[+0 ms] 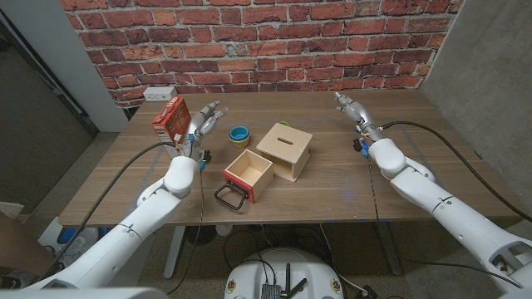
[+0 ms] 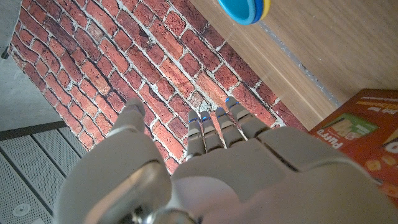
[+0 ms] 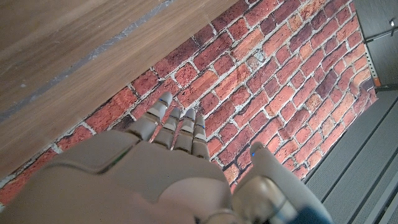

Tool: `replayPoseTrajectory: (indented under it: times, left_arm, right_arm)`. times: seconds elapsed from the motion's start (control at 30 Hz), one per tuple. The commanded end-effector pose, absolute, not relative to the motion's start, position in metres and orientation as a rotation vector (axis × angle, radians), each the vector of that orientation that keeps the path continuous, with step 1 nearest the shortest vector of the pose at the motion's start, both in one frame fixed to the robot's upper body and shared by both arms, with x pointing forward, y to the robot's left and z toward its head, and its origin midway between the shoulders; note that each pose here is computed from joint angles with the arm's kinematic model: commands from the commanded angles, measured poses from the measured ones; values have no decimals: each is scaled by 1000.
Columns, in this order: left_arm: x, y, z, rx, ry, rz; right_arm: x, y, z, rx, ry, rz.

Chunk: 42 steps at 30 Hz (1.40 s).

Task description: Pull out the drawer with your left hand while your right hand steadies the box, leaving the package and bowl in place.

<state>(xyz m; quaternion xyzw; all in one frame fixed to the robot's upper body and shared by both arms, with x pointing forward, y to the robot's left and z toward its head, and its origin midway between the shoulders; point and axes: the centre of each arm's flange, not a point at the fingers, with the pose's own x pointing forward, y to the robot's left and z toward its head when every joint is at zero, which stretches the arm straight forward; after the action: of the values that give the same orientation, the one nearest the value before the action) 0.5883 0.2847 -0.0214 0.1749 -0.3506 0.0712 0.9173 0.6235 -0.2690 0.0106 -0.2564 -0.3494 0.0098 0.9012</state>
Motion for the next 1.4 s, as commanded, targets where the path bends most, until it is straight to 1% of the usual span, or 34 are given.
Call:
replayPoseTrajectory:
  times: [0.03, 0.4, 0.63, 1.0, 1.17, 1.4]
  left_arm:
    - [592, 280, -32, 292, -688, 126]
    - [589, 285, -46, 253, -645, 124]
    - [592, 290, -63, 179, -613, 118]
    - [596, 294, -66, 119, -619, 96]
    - [601, 294, -66, 94, -627, 53]
    - [603, 294, -69, 60, -636, 44]
  right_arm:
    - [630, -272, -8, -359, -698, 30]
    - [629, -267, -15, -298, -686, 66]
    - [628, -265, -23, -194, -678, 94]
    - [629, -264, -30, -110, -665, 117]
    - [632, -263, -34, -37, -651, 149]
    - [637, -263, -41, 45, -637, 170]
